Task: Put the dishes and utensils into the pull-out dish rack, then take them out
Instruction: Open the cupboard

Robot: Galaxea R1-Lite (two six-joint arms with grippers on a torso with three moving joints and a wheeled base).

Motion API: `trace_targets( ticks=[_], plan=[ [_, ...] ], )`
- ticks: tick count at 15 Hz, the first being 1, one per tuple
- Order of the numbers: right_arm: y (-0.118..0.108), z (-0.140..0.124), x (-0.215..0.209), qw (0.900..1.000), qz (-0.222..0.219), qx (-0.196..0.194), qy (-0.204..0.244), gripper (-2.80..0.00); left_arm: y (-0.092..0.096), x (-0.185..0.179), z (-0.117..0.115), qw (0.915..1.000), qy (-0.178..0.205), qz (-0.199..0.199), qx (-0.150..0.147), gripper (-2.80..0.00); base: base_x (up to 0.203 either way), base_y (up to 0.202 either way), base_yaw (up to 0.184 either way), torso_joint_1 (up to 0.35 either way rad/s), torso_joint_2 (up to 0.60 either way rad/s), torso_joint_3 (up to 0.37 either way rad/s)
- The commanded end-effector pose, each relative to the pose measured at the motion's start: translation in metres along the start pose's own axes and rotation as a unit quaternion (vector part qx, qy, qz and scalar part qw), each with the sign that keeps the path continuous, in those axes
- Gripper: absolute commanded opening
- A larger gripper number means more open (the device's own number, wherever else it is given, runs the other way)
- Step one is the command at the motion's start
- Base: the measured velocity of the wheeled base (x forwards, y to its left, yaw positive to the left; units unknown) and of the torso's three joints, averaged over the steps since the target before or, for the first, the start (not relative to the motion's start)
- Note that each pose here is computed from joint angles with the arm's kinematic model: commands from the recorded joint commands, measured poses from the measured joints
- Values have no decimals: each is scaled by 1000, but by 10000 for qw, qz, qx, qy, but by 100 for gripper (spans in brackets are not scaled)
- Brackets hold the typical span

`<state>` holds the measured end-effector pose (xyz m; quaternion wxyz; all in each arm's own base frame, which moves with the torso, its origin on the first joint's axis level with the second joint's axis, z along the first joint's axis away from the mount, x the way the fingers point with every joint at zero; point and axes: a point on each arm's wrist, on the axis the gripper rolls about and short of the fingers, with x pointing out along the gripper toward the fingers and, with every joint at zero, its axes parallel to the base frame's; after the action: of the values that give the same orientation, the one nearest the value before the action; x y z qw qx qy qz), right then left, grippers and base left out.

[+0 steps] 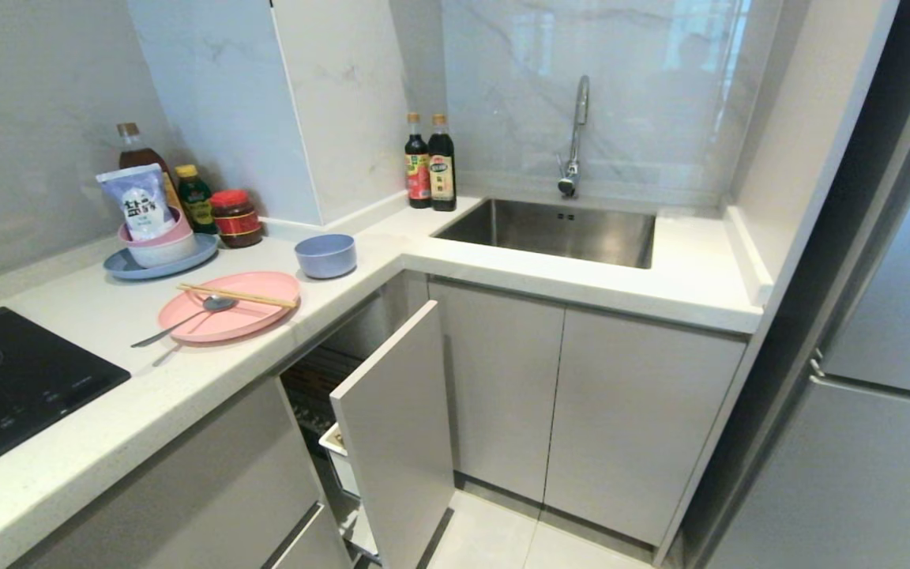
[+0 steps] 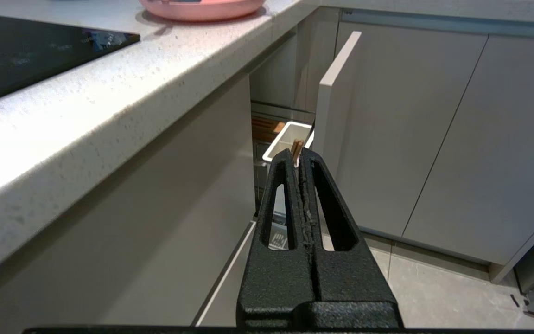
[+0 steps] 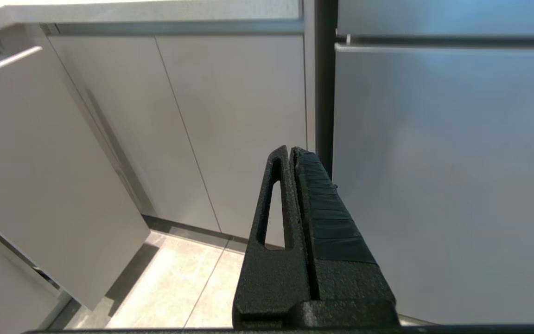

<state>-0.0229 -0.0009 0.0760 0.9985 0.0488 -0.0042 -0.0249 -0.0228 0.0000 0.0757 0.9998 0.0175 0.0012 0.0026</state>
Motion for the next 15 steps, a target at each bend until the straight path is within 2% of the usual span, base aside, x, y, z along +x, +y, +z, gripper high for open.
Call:
trace_targets(
  ticks=[1, 15],
  plan=[
    [0, 0, 0, 10000, 0, 4, -24, -280, 0, 0, 0, 10000, -4, 5, 1, -280, 0, 0, 0, -104, 218, 115],
    [0, 0, 0, 10000, 0, 4, -24, -280, 0, 0, 0, 10000, -4, 5, 1, -280, 0, 0, 0, -8, 19, 9]
  ],
)
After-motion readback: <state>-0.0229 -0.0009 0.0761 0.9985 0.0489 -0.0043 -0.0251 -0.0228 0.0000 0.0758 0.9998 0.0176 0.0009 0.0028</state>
